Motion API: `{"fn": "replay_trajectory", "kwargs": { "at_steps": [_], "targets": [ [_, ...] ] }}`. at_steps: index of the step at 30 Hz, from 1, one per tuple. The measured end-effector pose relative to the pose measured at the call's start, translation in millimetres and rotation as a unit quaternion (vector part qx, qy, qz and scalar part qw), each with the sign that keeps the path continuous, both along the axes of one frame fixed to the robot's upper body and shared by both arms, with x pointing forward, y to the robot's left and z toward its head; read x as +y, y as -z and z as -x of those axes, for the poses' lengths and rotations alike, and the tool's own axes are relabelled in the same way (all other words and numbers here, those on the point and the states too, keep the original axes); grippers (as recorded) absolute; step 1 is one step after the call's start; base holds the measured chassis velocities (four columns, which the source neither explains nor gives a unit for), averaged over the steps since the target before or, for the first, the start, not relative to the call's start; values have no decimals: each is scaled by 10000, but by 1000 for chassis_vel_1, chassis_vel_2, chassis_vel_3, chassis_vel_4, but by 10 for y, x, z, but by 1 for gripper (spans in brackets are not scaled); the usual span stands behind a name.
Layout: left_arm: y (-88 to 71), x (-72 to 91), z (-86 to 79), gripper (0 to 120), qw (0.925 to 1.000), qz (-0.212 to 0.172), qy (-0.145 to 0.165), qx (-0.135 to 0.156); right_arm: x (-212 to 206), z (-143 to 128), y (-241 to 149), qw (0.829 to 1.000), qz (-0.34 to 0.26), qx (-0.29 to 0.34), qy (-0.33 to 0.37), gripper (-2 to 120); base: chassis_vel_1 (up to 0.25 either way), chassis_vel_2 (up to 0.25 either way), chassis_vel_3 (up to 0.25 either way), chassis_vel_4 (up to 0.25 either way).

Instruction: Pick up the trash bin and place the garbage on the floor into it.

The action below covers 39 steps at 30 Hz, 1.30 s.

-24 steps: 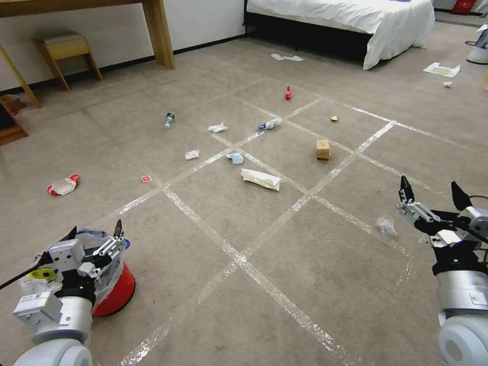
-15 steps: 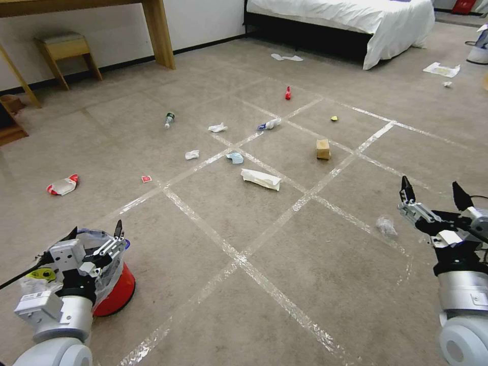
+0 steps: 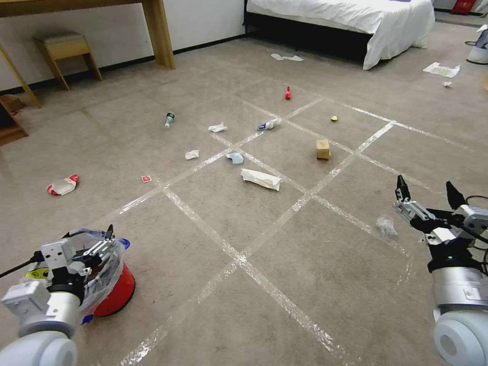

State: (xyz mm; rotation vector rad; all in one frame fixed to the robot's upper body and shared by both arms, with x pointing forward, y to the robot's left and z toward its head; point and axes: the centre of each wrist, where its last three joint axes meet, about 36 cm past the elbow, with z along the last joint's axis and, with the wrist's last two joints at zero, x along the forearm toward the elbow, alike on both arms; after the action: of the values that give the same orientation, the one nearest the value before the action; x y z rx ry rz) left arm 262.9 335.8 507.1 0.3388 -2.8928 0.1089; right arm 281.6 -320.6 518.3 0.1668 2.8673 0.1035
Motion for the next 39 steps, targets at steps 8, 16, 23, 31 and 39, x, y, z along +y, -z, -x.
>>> {"fn": "replay_trajectory", "kwargs": {
  "at_steps": [8,16,23,31,39],
  "targets": [
    [-164,204,-67,100,9981,302,-195,498,-19,3,1,10000,5,22,31,100,0,0,0,0],
    [-414,417,-36,100,9971,251,-473,540,12,-57,33,9999,-75,83,-9,100,0,0,0,0],
    [-610,579,44,100,9964,144,-697,457,58,-100,57,9998,-148,129,-60,100,0,0,0,0],
    [-581,746,70,100,9938,75,-893,653,66,-116,67,9997,-177,147,-57,100,0,0,0,0],
    [-443,998,77,100,9882,87,-1144,1019,93,-155,78,9996,-232,155,-74,100,0,0,0,0]
  ]
}}
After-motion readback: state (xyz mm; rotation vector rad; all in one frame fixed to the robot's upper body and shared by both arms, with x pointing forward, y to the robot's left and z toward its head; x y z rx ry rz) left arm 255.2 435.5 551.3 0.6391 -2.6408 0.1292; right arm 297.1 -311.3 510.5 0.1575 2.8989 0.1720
